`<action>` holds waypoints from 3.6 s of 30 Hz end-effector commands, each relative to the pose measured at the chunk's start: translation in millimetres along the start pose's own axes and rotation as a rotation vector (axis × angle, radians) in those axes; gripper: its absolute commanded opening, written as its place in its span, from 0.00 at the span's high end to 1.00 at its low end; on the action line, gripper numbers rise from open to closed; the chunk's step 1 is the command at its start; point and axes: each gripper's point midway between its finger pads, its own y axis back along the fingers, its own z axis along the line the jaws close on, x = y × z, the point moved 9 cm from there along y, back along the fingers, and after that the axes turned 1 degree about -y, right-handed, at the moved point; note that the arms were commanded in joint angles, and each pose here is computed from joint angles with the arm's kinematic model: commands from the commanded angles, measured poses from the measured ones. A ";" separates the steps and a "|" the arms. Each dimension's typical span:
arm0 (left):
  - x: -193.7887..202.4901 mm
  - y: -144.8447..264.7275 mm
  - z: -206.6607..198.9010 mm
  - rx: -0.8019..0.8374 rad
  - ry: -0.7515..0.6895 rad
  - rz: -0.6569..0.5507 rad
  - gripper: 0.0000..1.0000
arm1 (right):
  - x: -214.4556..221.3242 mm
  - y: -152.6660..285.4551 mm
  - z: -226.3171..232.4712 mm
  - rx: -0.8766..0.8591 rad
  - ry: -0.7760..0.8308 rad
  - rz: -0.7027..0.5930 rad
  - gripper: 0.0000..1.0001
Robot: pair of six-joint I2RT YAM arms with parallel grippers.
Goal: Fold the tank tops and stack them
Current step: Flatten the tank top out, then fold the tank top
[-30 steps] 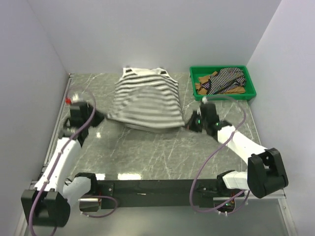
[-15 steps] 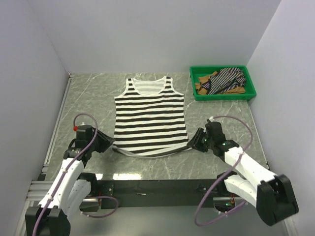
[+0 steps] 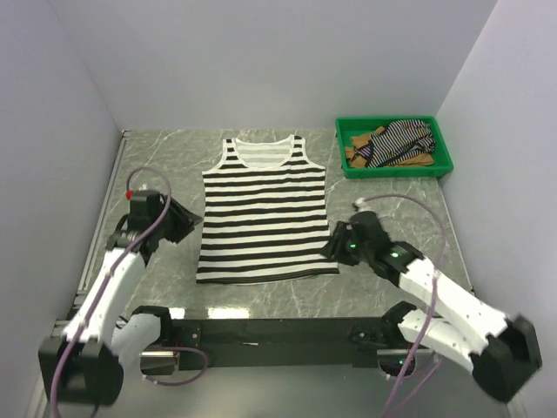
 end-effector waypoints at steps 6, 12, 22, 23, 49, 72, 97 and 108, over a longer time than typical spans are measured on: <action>-80.9 -73.9 -45.8 -0.098 -0.103 -0.124 0.57 | 8.0 -40.3 131.4 -0.125 0.163 -0.023 0.61; -114.3 -116.7 -48.6 -0.165 -0.084 -0.106 0.53 | 56.8 -83.8 236.8 -0.176 0.349 0.048 0.64; -159.1 -123.5 -54.0 -0.135 -0.077 -0.133 0.53 | 118.9 -137.0 295.5 -0.119 0.507 0.133 0.68; -160.9 -121.6 -54.8 -0.126 -0.074 -0.137 0.53 | 123.6 -138.6 296.7 -0.116 0.515 0.139 0.68; -151.2 -116.4 -45.7 -0.073 -0.058 -0.115 0.57 | 174.4 -174.6 283.1 0.039 0.652 0.097 0.62; -127.3 -154.1 -11.1 -0.133 -0.019 -0.019 0.52 | 159.5 -125.7 243.3 -0.053 0.650 0.099 1.00; -99.3 -226.9 -10.5 -0.250 -0.151 0.062 0.64 | 136.2 -75.8 221.7 -0.181 0.523 0.174 1.00; -106.7 -220.2 -14.9 -0.308 -0.168 -0.003 0.99 | 139.4 -76.7 227.4 -0.202 0.517 0.224 1.00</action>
